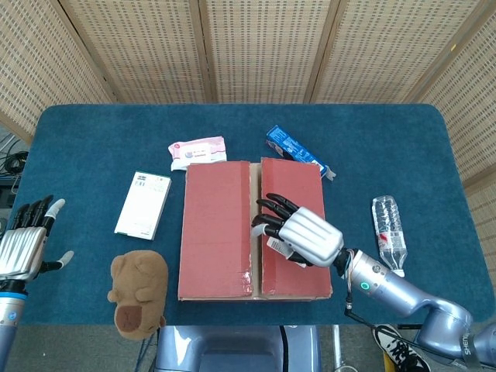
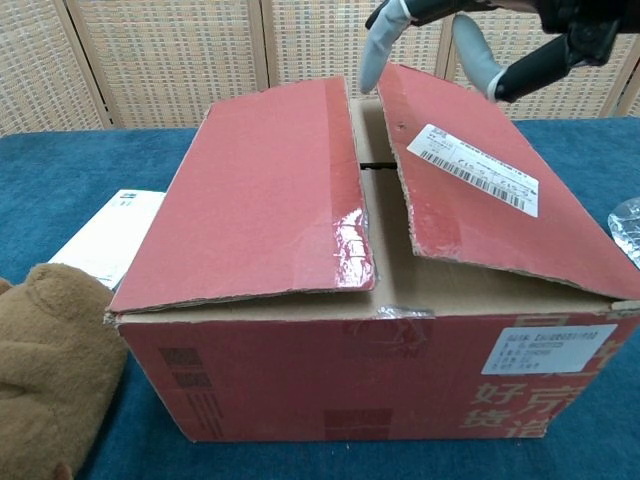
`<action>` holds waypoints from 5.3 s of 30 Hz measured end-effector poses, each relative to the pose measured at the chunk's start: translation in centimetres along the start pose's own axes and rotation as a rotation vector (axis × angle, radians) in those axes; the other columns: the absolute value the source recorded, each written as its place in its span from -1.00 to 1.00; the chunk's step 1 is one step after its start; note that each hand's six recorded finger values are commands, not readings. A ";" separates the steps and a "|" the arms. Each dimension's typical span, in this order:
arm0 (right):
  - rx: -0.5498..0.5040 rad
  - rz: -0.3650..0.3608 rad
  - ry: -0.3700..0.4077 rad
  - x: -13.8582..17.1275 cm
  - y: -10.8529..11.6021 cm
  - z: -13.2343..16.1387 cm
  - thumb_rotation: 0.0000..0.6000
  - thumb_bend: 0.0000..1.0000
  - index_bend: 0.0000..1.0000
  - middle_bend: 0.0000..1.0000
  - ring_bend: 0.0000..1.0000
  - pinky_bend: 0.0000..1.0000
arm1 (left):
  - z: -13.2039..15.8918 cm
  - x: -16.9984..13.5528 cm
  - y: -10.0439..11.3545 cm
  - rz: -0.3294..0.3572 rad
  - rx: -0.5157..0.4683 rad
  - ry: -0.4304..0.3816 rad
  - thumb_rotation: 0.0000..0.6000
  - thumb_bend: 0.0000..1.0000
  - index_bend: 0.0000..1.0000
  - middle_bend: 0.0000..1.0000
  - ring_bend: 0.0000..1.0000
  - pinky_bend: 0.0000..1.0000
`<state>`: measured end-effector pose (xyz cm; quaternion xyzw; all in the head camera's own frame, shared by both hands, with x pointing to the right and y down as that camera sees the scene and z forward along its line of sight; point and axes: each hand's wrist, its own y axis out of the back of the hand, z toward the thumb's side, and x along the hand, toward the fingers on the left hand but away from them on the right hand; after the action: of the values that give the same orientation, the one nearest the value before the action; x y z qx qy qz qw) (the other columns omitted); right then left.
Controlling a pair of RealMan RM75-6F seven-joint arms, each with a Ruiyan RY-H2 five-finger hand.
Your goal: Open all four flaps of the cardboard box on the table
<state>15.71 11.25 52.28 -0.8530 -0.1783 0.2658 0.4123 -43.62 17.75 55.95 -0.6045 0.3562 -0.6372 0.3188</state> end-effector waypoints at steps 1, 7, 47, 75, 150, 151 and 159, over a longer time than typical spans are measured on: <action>0.007 0.004 0.003 -0.1 -0.1 0.1 1.00 1.00 -0.40 -0.48 -1.00 -0.91 | 0.0 0.0 0.0 -0.002 -0.001 -0.001 0.86 -0.49 -0.86 -1.00 -1.00 -1.00; 0.046 0.017 0.010 -0.7 -0.8 0.4 1.00 1.00 -0.40 -0.48 -1.00 -0.91 | 0.0 0.1 -0.2 -0.007 -0.003 -0.001 0.86 -0.48 -0.86 -1.00 -1.00 -1.00; 0.144 0.055 -0.039 -1.2 -2.2 -0.7 1.00 1.00 -0.11 -0.08 -0.93 -0.91 | -0.1 0.4 -0.6 -0.025 -0.026 0.004 0.86 -0.48 -0.86 -1.00 -1.00 -1.00; 0.335 -0.025 -0.146 2.0 5.6 -3.1 1.00 1.00 -0.08 -0.02 -0.86 -0.91 | -0.1 0.2 0.0 0.000 -0.029 -0.004 0.86 -0.48 -0.86 -1.00 -1.00 -1.00; 0.211 -0.164 -0.719 17.4 4.5 -12.8 1.00 -0.79 -0.75 -0.86 -1.00 -0.91 | 14.2 4.5 8.3 -0.020 0.048 -0.661 0.86 -0.26 -0.86 -1.00 -1.00 -1.00; 0.210 -0.168 -0.726 17.6 4.4 -12.8 1.00 -0.79 -0.75 -0.86 -1.00 -0.91 | 14.9 4.6 8.4 -0.027 0.053 -0.689 0.86 -0.23 -0.86 -1.00 -1.00 -1.00; 0.219 -0.180 -0.761 18.8 3.8 -12.8 1.00 -0.76 -0.75 -0.86 -1.00 -0.91 | 20.0 5.3 8.7 -0.096 0.107 -0.868 0.86 0.04 -0.86 -1.00 -1.00 -1.00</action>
<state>38.70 11.06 50.16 -0.6257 -0.3629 0.5429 0.4267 -24.22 7.18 51.86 -0.8149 0.1273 -0.3556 0.4397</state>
